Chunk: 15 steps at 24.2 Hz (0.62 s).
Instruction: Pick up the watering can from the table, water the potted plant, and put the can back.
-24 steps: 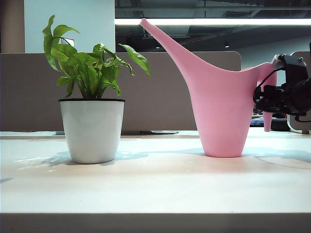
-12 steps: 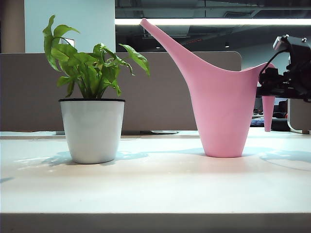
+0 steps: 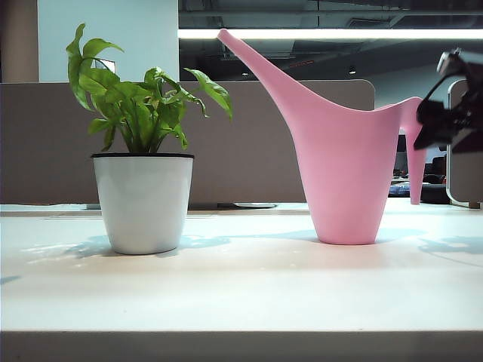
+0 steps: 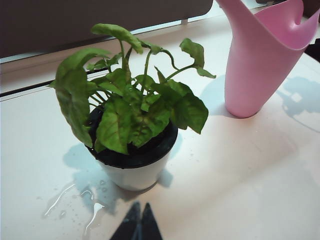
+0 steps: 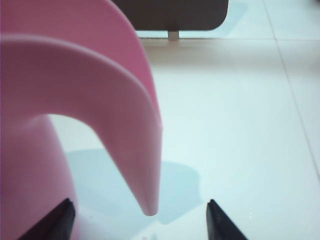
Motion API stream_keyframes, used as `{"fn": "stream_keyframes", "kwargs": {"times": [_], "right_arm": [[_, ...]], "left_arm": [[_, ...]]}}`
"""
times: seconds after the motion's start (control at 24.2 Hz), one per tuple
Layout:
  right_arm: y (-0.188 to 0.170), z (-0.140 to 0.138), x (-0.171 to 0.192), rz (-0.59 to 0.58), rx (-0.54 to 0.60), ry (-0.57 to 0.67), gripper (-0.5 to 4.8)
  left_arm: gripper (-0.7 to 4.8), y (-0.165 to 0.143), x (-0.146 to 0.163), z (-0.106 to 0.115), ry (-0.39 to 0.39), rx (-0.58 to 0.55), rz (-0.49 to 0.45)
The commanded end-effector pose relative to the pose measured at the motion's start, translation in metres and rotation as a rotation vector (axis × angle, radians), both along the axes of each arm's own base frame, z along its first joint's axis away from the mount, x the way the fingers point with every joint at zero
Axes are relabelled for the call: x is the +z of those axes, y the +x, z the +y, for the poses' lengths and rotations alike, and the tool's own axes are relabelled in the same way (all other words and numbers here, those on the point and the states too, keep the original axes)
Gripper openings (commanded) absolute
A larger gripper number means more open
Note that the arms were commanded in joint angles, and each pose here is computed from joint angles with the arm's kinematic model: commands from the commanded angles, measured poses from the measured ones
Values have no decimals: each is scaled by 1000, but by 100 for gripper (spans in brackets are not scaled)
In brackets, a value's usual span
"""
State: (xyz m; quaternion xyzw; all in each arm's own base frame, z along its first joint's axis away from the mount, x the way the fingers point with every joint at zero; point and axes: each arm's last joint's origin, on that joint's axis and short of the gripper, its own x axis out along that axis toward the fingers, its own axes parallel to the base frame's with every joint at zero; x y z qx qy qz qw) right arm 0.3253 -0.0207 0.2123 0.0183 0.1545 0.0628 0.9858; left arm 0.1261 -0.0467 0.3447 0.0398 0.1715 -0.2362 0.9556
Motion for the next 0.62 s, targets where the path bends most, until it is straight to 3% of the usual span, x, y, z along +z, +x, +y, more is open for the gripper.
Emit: {"fn": "stream_keyframes", "kwargs": {"times": [0.04,0.12,0.17,0.33,0.41,0.62], "right_arm": [[-23,1,21,-58,-9,-10,285],[-44,4,36,-89,-5,-10,150],[-51,4,41,-95,-1,-2,120],[-90,10,77,-146,73,45,101],[-117,13,97,-211,80,41,52],[-164,16,121,-306,52,25,-8]], "left_arm": [[-6,-2,4,1,-7,1,-25],[-6,-3,5,1,-12,1,-40],[-6,-5,6,2,-15,1,-47],[-6,-5,10,2,-6,-6,-96],[-6,-4,10,2,-8,-6,-104],[-6,1,2,0,-34,-3,-192]]}}
